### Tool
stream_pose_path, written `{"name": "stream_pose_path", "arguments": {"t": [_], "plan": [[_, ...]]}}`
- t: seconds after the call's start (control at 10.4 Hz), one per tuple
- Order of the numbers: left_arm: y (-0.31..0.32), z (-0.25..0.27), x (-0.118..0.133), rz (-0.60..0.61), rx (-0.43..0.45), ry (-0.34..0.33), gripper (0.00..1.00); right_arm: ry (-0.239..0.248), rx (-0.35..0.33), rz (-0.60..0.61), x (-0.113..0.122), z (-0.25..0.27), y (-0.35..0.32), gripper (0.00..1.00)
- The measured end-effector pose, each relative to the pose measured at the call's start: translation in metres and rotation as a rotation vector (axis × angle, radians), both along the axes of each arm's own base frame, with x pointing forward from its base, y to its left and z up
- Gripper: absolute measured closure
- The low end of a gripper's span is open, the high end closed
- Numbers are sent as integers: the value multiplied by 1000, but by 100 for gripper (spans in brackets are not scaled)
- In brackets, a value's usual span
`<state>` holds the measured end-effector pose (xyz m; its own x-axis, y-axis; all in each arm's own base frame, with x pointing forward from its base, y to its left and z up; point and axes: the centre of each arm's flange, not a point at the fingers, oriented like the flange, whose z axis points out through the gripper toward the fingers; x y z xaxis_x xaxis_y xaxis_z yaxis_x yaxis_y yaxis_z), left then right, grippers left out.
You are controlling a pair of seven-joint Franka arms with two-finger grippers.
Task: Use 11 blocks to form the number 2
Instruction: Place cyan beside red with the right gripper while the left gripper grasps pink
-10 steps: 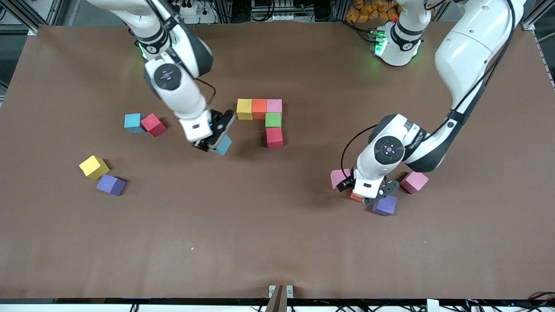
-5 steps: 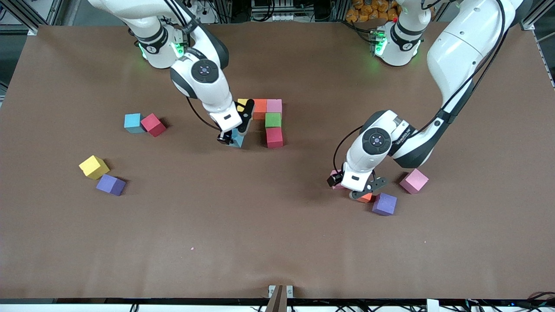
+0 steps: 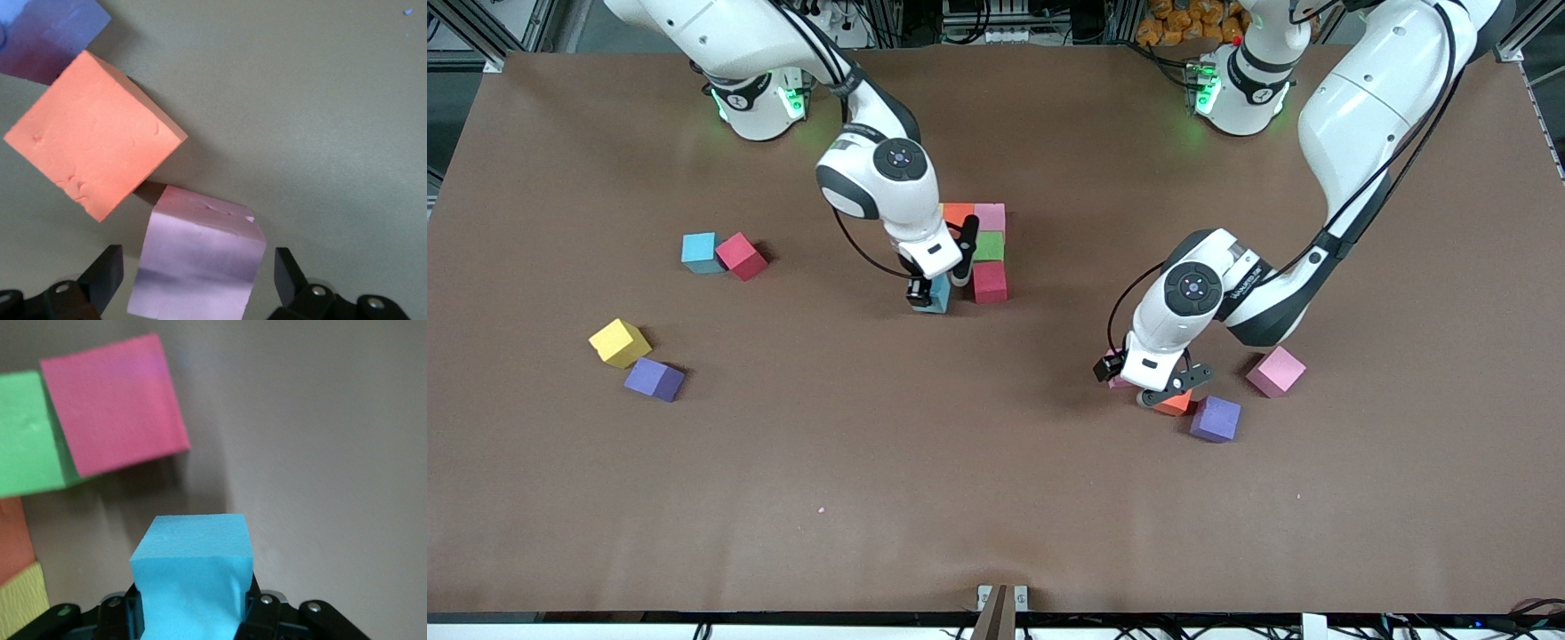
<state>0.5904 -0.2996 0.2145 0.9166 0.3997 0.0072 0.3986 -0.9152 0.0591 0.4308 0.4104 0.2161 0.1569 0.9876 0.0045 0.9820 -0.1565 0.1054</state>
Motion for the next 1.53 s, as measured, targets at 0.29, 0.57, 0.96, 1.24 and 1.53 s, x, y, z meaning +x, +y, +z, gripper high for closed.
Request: {"name": "stream_pose_path", "arguments": {"t": [0.29,0.57,0.96,1.24,1.53], "plan": [[-1,-5,-1,-16,3,-8,0,11,0,10,-8,-11,12,45],[-2,-11,-2,-27,9,-6,25,12,-2,13,-10,-11,14,45],[0,-7,2,20,5,-13,37,10,2,19,-11,-10,18,45],[-2,6,6,159,-15,-13,37,-1,1,30,-15,-10,27,45],[-11,32,3,327,-50,15,37,-5,-4,32,-14,-12,29,45]]}}
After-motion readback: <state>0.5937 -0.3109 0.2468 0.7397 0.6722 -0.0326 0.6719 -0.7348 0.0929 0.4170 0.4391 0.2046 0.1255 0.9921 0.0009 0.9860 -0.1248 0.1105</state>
